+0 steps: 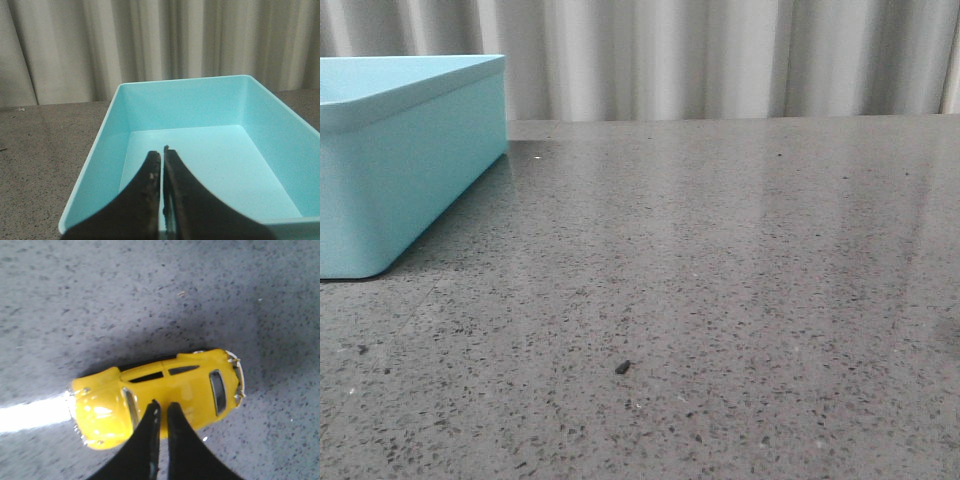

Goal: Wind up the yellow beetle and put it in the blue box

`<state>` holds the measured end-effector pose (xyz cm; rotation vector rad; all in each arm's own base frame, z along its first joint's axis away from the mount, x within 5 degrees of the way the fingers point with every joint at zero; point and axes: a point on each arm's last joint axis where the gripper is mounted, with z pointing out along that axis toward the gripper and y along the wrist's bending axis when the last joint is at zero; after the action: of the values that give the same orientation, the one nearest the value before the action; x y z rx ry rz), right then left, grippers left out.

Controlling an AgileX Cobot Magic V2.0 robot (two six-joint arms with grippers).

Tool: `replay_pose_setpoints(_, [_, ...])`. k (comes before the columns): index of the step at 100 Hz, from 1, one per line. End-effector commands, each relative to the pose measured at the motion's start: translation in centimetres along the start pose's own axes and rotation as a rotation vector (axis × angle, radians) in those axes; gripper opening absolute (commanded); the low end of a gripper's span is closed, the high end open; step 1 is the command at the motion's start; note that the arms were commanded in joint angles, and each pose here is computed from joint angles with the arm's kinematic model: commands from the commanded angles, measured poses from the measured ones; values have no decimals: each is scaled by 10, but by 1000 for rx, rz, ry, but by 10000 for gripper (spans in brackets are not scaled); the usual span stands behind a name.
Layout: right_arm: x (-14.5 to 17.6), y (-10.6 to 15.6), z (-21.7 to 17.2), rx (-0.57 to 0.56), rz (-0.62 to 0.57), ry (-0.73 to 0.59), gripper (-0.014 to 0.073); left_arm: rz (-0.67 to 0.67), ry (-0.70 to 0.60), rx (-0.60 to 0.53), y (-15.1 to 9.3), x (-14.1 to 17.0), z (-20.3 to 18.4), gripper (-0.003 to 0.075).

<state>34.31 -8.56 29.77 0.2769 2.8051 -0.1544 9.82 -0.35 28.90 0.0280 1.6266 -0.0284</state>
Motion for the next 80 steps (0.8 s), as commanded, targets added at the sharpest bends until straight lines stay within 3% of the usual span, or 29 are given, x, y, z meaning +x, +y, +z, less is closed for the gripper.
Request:
replay_pose_setpoints(1, [0,3,-72,-58,-10,-195,-50,-8,-107,9,-1,-19,0,-21])
replay_pose_setpoints(21, [23,12,-145,-179,-30,-361,-50,-8,-107,9,-1,-19,0,-21])
replay_pose_setpoints(54, [39,15,-169,-219,-31,-406,-50,-8,-107,9,-1,-19,0,-21])
replay_pose_setpoints(80, [48,28,-186,-254,-101,-466,-50,-8,-120,9,-1,-24,-1,-21])
